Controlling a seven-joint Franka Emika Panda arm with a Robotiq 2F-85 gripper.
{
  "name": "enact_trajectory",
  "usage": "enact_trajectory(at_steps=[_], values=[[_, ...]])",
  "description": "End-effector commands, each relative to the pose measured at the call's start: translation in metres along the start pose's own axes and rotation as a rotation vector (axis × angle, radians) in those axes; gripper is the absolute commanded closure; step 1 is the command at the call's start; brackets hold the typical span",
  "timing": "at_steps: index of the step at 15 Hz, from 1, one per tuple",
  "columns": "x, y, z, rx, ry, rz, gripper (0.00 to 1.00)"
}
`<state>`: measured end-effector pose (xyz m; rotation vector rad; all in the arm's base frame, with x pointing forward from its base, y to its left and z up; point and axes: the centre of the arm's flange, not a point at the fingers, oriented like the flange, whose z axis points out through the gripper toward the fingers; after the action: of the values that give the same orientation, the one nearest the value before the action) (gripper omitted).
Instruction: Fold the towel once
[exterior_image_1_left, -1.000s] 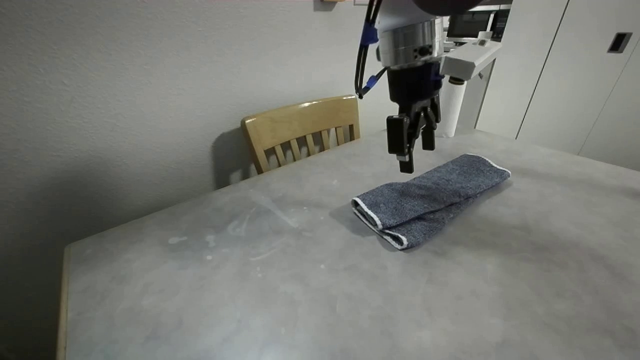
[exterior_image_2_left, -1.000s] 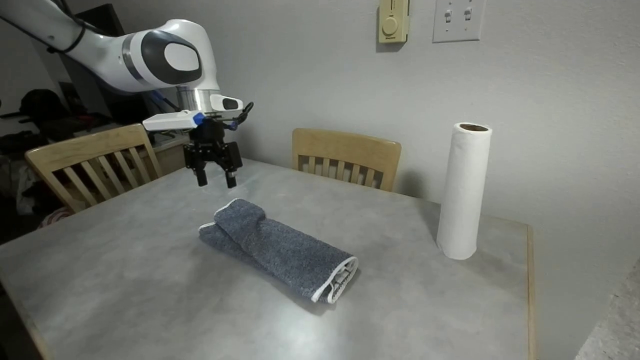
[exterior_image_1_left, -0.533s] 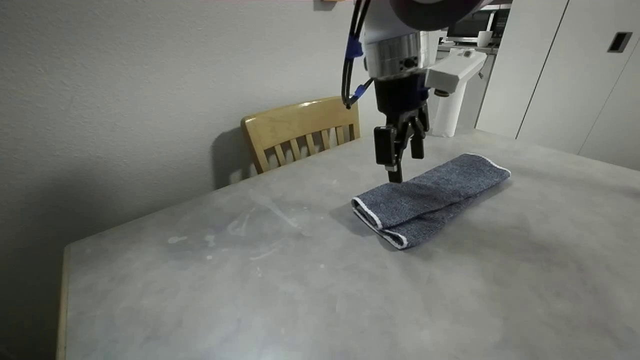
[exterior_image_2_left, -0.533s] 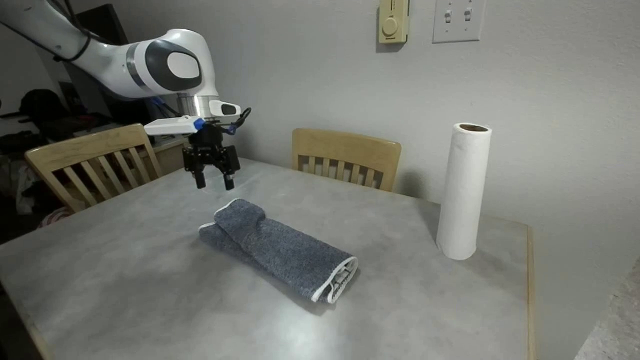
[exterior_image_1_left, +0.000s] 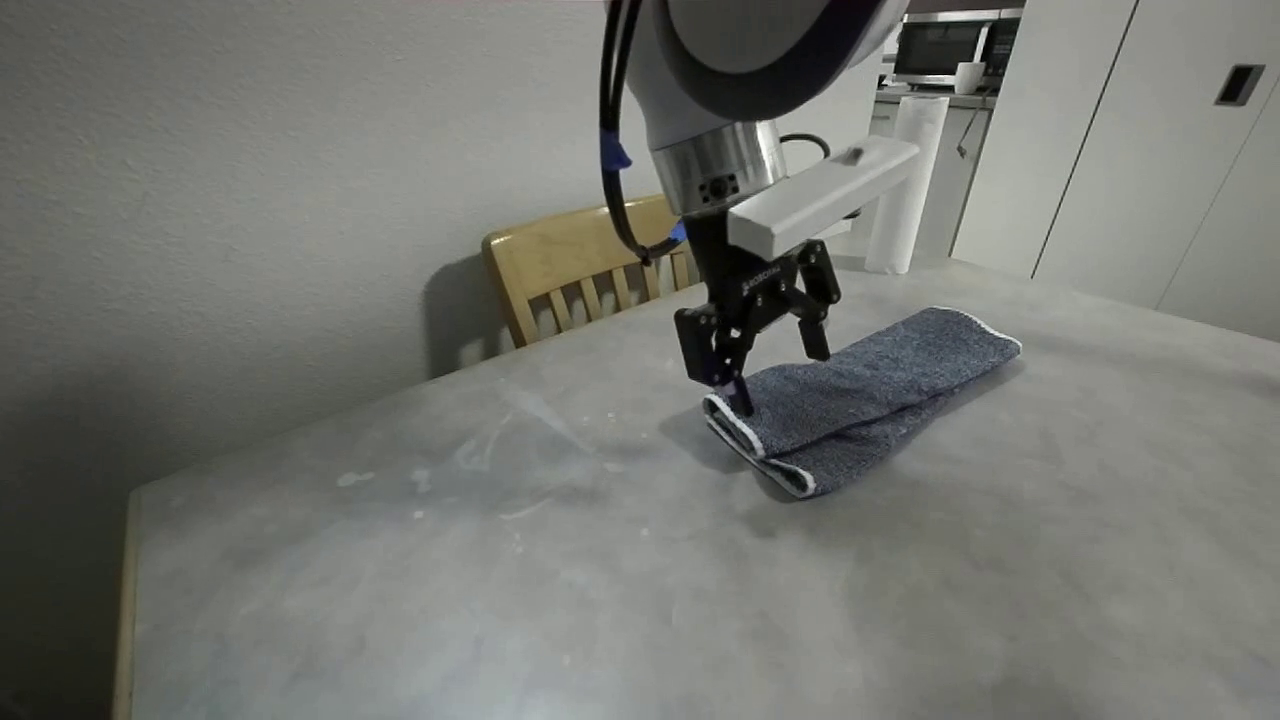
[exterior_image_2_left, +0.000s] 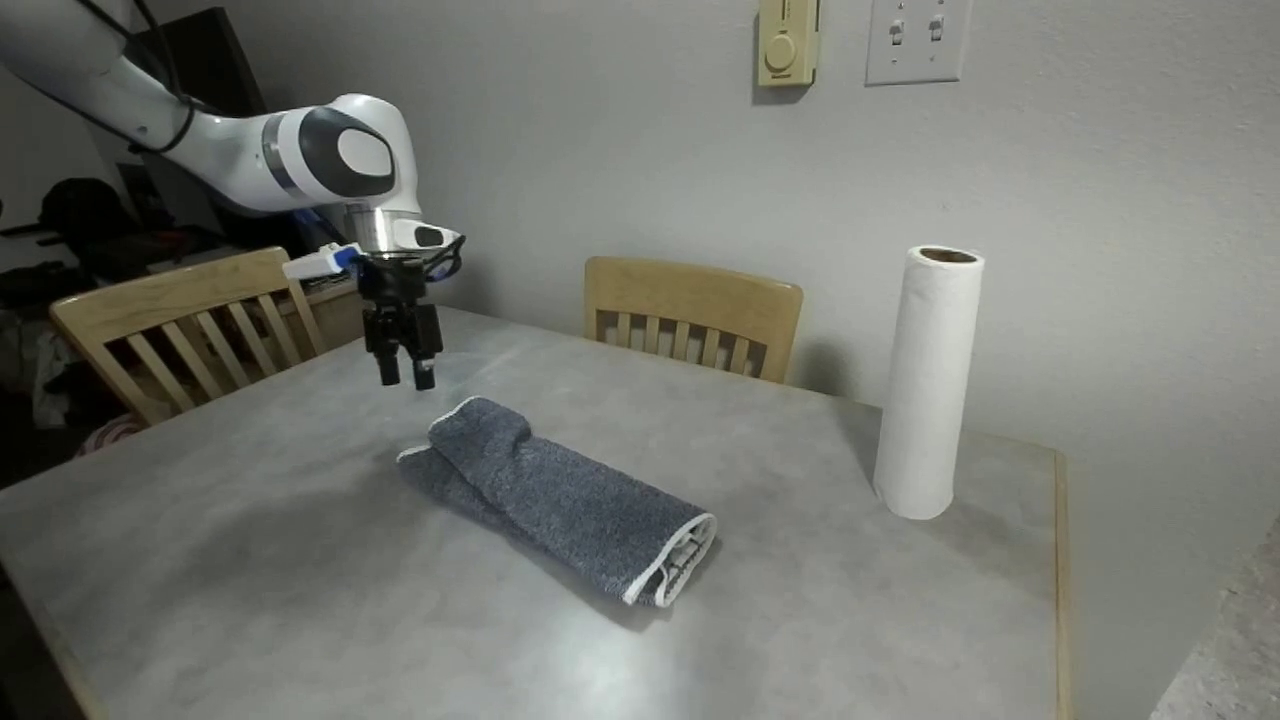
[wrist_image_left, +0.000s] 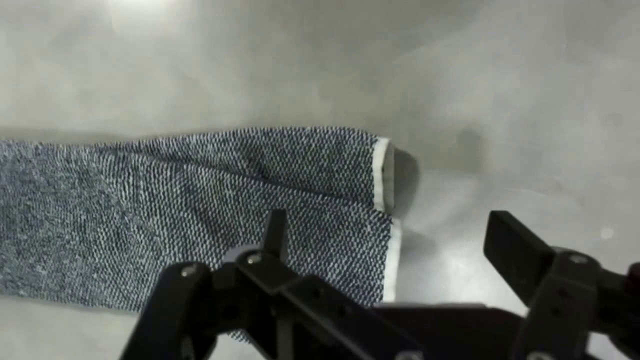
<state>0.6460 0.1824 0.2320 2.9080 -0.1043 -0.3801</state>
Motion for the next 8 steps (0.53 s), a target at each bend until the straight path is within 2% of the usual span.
enact_trajectory(at_steps=[1, 4, 8], values=[[0.001, -0.017, -0.008, -0.075, -0.075, 0.146, 0.00], [-0.006, -0.024, -0.003, -0.113, -0.099, 0.187, 0.00], [0.002, -0.024, 0.022, -0.135, -0.040, 0.139, 0.00]])
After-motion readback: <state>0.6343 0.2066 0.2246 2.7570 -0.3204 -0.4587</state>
